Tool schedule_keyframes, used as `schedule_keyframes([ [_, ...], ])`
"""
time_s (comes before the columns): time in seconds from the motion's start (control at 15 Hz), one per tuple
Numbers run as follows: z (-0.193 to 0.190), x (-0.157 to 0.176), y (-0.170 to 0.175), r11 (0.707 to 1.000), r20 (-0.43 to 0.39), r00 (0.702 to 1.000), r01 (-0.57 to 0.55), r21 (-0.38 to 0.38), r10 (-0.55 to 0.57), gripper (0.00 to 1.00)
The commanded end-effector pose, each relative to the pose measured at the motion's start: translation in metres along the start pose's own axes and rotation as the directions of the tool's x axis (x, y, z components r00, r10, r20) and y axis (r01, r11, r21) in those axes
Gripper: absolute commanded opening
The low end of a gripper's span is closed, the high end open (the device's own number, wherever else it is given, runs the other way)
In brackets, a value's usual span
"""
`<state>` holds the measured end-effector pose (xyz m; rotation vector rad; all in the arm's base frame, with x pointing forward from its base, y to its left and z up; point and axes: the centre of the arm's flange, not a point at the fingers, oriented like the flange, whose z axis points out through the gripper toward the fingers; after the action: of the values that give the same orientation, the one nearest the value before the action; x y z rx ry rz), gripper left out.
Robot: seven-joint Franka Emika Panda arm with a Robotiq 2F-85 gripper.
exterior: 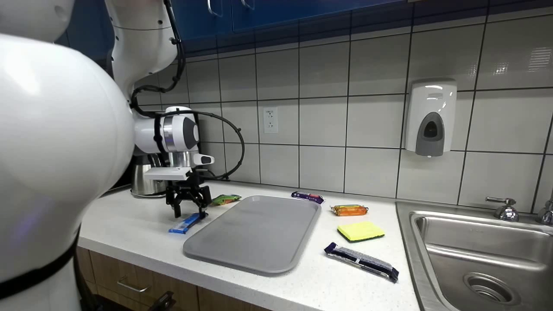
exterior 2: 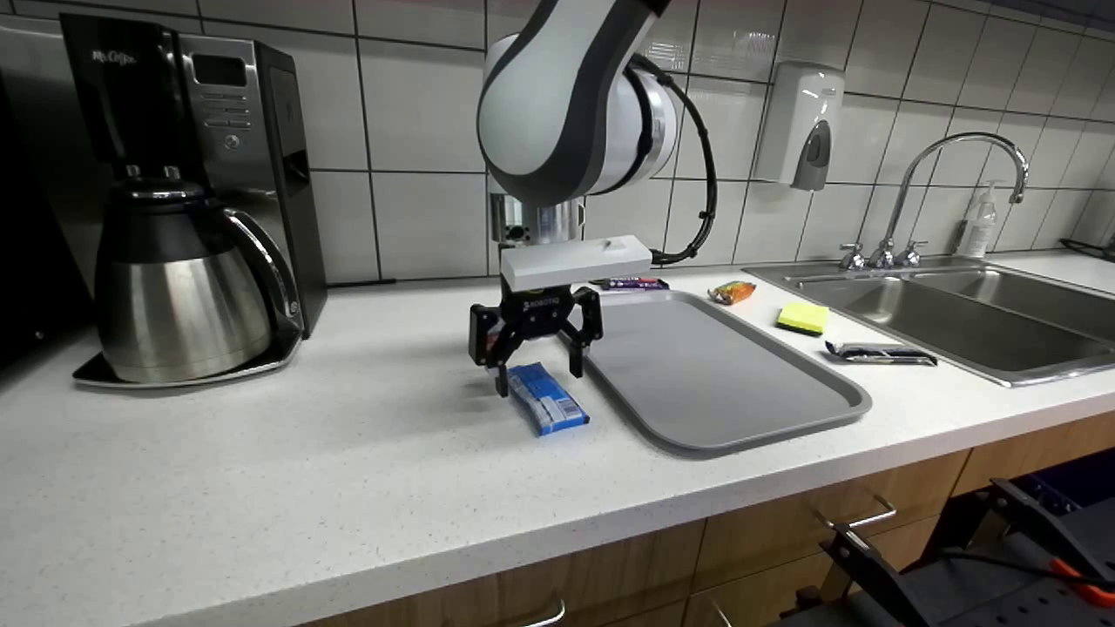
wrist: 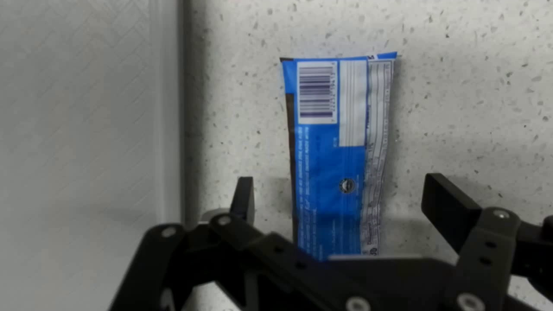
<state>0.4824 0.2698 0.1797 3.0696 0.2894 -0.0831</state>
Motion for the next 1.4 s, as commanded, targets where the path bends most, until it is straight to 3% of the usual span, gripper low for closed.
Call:
schedule_keyframes([
  [0.0,0.001,0.008,-0.004,1.000,-0.012,1.000,-0.018,-0.009,0.018,1.00],
  [0.27,0.002,0.008,-0.002,1.000,-0.008,1.000,-0.019,-0.013,0.019,1.00],
  [0.33,0.002,0.008,-0.002,1.000,-0.010,1.000,-0.018,-0.012,0.018,0.75],
  [0.47,0.002,0.008,-0.002,1.000,-0.011,1.000,-0.018,-0.011,0.018,0.66],
  [0.93,-0.001,0.008,-0.001,1.000,-0.010,1.000,-0.020,-0.006,0.020,0.12],
  [1.33,-0.033,0.004,0.005,0.999,-0.012,1.000,-0.021,0.036,0.022,0.07],
])
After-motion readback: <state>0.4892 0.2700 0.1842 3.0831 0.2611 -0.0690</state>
